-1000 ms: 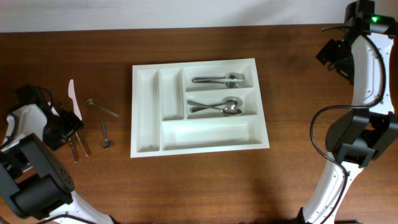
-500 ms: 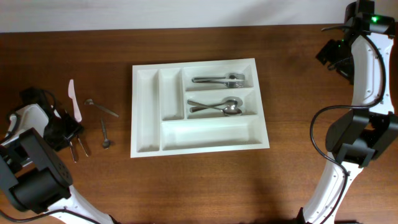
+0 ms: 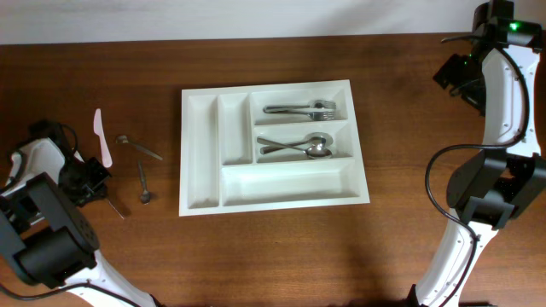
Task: Pack container
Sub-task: 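Carry the tongs right and lower them into the tray's bottom compartment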
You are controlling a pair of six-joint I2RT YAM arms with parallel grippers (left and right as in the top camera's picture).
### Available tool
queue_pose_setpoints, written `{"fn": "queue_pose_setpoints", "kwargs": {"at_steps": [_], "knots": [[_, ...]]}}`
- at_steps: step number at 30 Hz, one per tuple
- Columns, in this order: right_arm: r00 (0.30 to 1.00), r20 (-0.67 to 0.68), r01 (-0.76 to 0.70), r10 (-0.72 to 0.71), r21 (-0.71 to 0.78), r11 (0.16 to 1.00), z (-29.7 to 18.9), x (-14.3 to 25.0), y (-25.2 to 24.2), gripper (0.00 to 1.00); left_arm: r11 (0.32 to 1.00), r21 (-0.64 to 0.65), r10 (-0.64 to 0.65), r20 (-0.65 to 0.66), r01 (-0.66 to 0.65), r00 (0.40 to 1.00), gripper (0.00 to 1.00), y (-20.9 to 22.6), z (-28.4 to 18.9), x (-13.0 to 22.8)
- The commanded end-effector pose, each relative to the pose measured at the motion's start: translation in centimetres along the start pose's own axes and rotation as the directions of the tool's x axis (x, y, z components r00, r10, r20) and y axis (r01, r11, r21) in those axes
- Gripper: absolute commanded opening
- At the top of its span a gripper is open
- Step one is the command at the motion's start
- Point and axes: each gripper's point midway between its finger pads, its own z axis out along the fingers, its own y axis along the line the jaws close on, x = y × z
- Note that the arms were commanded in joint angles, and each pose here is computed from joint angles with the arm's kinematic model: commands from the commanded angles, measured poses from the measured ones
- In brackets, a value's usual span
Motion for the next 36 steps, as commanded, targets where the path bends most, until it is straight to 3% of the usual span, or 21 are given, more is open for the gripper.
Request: {"fn": "queue_pose_setpoints", "kwargs": {"at_steps": [1, 8, 11, 14, 20, 24, 28, 31, 33, 36], "knots": [[1.000, 0.019, 0.003, -0.003, -0.013, 1.000, -1.1, -0.1, 0.1, 0.99, 0.999, 0.028, 0.017, 0.054, -0.019, 0.998, 0.02, -1.5, -3.2, -2.2], [1.000, 0.019, 0.002, -0.002, -0.013, 1.000, -1.1, -0.1, 0.1, 0.99, 0.977, 0.081, 0.172, 0.253, -0.199, 0.952, 0.02, -6.8, -13.1, -5.1], [1.000, 0.019, 0.003, -0.003, -0.013, 1.000, -1.1, -0.1, 0.1, 0.99, 0.914, 0.118, 0.329, 0.349, -0.389, 0.878, 0.02, -11.2, -16.7, -4.6], [1.000, 0.019, 0.003, -0.003, -0.013, 1.000, -1.1, -0.1, 0.1, 0.99, 0.793, 0.122, 0.504, 0.421, -0.597, 0.754, 0.02, -16.0, -19.1, -2.6], [1.000, 0.019, 0.003, -0.003, -0.013, 1.000, -1.1, -0.1, 0.1, 0.99, 0.443, 0.067, 0.785, 0.453, -0.894, 0.423, 0.02, -24.3, -19.6, 4.6], [1.000, 0.019, 0.003, -0.003, -0.013, 1.000, -1.1, -0.1, 0.1, 0.99, 0.144, 0.004, 0.896, 0.424, -0.990, 0.132, 0.01, -28.0, -19.1, 10.6], [1.000, 0.019, 0.002, -0.002, -0.013, 1.000, -1.1, -0.1, 0.1, 0.99, -0.174, -0.023, 0.917, 0.361, -0.984, -0.171, 0.02, -29.9, -18.4, 17.2], [1.000, 0.019, 0.002, -0.002, -0.013, 1.000, -1.1, -0.1, 0.1, 0.99, -0.366, -0.017, 0.881, 0.315, -0.931, -0.352, 0.02, -30.2, -17.9, 21.4], [1.000, 0.019, 0.002, -0.002, -0.013, 1.000, -1.1, -0.1, 0.1, 0.99, -0.467, -0.007, 0.845, 0.293, -0.884, -0.448, 0.02, -30.3, -17.6, 24.2], [1.000, 0.019, 0.003, -0.003, -0.013, 1.000, -1.1, -0.1, 0.1, 0.99, -0.553, -0.002, 0.799, 0.281, -0.833, -0.532, 0.02, -30.6, -17.4, 26.9]]}}
